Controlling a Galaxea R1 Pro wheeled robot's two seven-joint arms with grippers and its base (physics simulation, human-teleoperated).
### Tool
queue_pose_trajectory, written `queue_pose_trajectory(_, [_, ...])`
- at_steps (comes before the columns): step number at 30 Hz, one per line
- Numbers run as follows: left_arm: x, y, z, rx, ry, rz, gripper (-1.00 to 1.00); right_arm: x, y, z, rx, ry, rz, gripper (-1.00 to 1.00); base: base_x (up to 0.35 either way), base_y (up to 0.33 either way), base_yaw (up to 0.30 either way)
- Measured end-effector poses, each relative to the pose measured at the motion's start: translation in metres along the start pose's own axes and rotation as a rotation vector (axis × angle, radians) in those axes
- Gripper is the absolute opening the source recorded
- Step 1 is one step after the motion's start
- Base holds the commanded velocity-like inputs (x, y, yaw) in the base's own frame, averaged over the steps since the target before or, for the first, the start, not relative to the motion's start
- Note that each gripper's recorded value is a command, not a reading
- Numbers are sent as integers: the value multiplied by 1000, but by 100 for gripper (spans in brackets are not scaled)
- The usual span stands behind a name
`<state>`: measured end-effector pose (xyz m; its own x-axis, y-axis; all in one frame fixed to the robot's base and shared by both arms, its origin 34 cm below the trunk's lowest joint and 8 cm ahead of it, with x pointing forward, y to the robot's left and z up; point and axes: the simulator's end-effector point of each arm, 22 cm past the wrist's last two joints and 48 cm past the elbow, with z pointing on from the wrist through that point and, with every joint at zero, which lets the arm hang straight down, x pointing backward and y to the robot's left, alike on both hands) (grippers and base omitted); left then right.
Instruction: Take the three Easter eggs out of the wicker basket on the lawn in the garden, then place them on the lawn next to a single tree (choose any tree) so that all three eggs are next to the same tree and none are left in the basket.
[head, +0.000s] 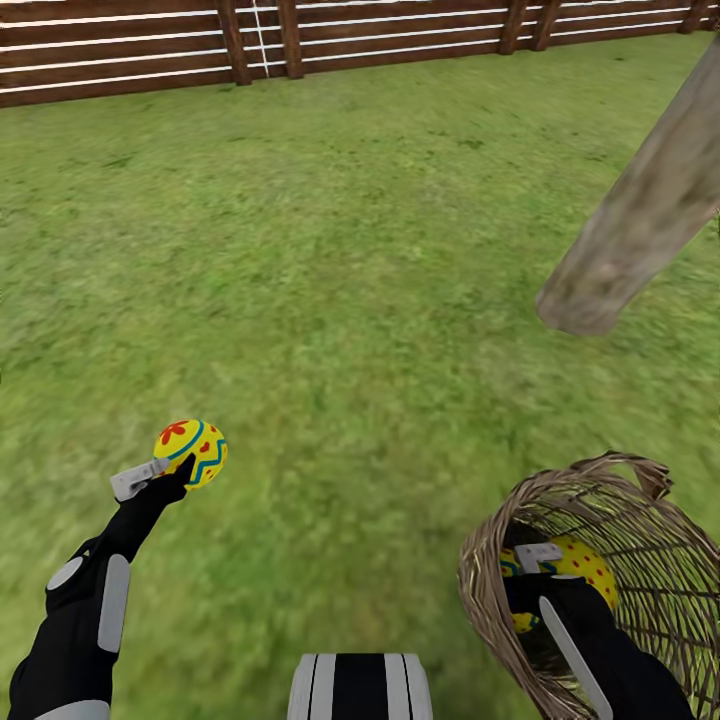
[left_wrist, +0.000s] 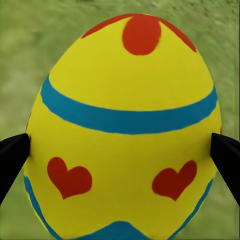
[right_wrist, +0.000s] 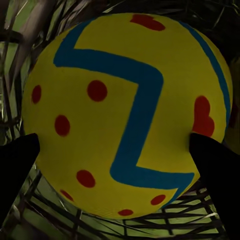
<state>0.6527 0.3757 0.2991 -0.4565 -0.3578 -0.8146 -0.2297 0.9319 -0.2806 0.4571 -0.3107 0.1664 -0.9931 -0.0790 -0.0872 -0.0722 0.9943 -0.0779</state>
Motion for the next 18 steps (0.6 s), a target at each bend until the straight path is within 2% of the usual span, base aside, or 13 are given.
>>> queue_pose_trajectory(18, [-24, -15, -9, 24, -30, -12, -100, -25, -4, -28, 1, -71, 10, -100, 0, 0, 0])
